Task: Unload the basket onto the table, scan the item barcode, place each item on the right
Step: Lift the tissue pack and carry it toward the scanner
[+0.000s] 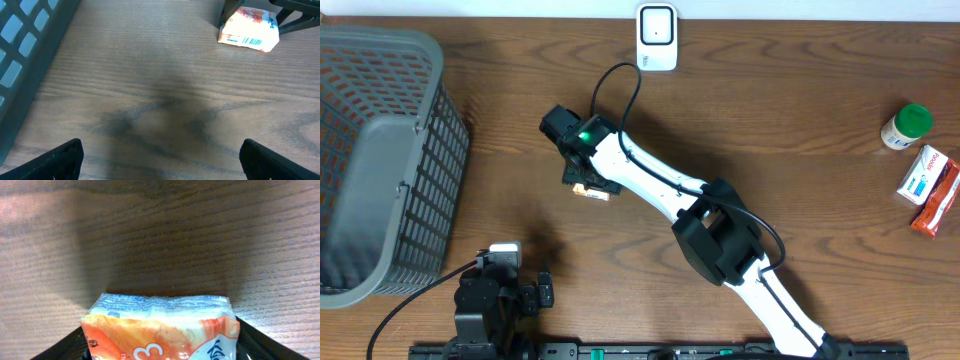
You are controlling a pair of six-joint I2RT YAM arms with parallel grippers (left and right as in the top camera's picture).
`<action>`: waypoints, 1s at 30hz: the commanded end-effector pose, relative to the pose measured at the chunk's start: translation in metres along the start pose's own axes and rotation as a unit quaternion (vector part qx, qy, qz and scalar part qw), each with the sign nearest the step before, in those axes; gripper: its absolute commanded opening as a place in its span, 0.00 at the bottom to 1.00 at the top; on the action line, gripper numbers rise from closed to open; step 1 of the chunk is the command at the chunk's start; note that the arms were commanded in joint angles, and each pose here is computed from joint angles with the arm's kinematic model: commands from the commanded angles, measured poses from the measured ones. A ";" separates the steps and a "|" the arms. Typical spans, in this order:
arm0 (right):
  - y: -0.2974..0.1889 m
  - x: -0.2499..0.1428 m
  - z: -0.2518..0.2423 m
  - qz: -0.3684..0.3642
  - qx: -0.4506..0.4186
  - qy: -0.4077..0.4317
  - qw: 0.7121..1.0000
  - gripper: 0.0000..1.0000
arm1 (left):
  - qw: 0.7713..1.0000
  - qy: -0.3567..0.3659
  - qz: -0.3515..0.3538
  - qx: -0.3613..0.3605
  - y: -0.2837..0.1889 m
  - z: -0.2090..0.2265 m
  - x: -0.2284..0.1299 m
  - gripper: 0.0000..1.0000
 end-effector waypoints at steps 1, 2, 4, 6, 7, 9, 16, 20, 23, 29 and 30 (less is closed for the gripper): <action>0.031 -0.004 -0.023 0.028 -0.044 -0.033 0.998 0.66 | 1.000 -0.005 0.006 0.005 0.000 0.002 -0.003 0.99; 0.030 -0.004 -0.027 0.042 -0.047 -0.036 0.997 0.65 | 1.000 -0.005 0.006 0.005 0.000 0.002 -0.003 0.99; 0.026 -0.004 -0.033 0.073 -0.043 -0.049 0.995 0.63 | 1.000 -0.005 0.006 0.005 0.000 0.002 -0.003 0.99; 0.020 -0.003 -0.042 0.106 -0.037 -0.069 0.991 0.61 | 1.000 -0.005 0.006 0.005 0.000 0.002 -0.003 0.99; 0.017 -0.002 -0.047 0.122 -0.034 -0.079 0.989 0.60 | 1.000 -0.005 0.006 0.005 0.000 0.002 -0.003 0.99; 0.011 0.001 -0.056 0.150 -0.027 -0.091 0.984 0.59 | 1.000 -0.005 0.006 0.005 0.000 0.002 -0.003 0.99; -0.012 0.025 -0.098 0.258 0.034 -0.105 0.960 0.59 | 1.000 -0.005 0.006 0.005 0.000 0.002 -0.003 0.99; -0.023 0.045 -0.129 0.297 0.060 -0.079 0.950 0.59 | 1.000 -0.005 0.006 0.005 0.000 0.002 -0.003 0.99; -0.032 0.053 -0.154 0.325 0.055 -0.048 0.943 0.58 | 1.000 -0.005 0.006 0.005 0.000 0.002 -0.003 0.99; -0.036 0.057 -0.165 0.334 0.056 -0.042 0.940 0.56 | 1.000 -0.005 0.006 0.005 0.000 0.002 -0.003 0.99; -0.036 0.057 -0.164 0.335 0.056 -0.042 0.940 0.56 | 1.000 -0.005 0.006 0.005 0.000 0.002 -0.003 0.99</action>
Point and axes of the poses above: each gripper's point midway between its finger pads, its own y axis out along the fingers, its own z axis along the line the jaws close on, x = y × z, the point moved 2 cm from there along -y, back along the fingers, and after that the axes turned 3 degrees about y, right-handed, at the moved point
